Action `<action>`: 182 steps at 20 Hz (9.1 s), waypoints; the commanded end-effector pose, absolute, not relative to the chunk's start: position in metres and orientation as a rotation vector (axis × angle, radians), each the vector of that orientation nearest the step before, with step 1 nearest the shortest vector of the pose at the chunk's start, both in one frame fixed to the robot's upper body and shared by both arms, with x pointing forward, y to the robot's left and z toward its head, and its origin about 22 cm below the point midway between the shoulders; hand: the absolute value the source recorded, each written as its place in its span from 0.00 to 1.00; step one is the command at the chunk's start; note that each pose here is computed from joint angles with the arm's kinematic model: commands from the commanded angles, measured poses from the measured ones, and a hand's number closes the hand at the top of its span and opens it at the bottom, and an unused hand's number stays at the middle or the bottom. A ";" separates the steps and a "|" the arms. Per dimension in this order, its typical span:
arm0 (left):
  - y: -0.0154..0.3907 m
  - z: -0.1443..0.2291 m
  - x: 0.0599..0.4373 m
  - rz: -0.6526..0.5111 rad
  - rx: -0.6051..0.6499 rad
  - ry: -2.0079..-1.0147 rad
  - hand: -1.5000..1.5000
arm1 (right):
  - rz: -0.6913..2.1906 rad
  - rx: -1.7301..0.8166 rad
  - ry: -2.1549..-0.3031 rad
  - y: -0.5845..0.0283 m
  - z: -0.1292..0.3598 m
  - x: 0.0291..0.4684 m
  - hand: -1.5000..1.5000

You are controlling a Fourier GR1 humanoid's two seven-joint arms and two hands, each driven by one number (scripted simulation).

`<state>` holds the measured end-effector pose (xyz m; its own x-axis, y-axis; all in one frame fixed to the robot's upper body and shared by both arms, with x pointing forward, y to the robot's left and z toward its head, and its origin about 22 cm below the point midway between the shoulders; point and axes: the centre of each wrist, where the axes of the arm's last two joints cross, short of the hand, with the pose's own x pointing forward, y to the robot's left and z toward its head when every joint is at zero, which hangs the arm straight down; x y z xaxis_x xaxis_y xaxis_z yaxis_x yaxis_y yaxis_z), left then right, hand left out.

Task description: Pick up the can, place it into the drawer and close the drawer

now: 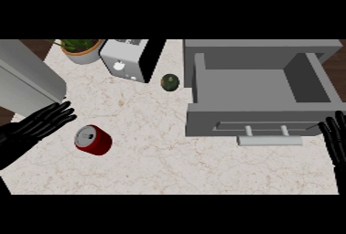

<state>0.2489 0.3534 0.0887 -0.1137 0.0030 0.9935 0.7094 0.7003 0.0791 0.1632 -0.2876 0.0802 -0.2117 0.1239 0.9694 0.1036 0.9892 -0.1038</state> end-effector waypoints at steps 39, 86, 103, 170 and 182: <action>0.387 -0.061 0.277 -0.620 -0.442 -1.517 0.00 | 0.010 -0.164 -1.811 -0.292 0.084 0.155 0.00; 0.320 -0.099 0.304 -0.604 -0.612 -1.482 1.00 | -0.010 -0.173 -1.799 -0.299 0.083 0.150 0.00; 0.286 -0.079 0.323 0.128 0.037 -1.653 1.00 | -0.025 -0.182 -1.809 -0.306 0.100 0.138 0.00; -0.014 0.201 0.425 -0.282 0.124 -1.763 1.00 | 0.003 -0.169 -1.861 -0.309 0.103 0.170 0.00; -0.017 0.196 0.428 -0.272 0.242 -1.754 1.00 | 0.040 -0.135 -1.865 -0.290 0.113 0.180 0.00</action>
<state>0.4273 -0.0147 0.1932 -0.2131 -0.2894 0.9332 0.0034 0.9549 0.2969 0.1783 -0.2946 0.1089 -0.2835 0.1126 0.9523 0.0937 0.9916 -0.0894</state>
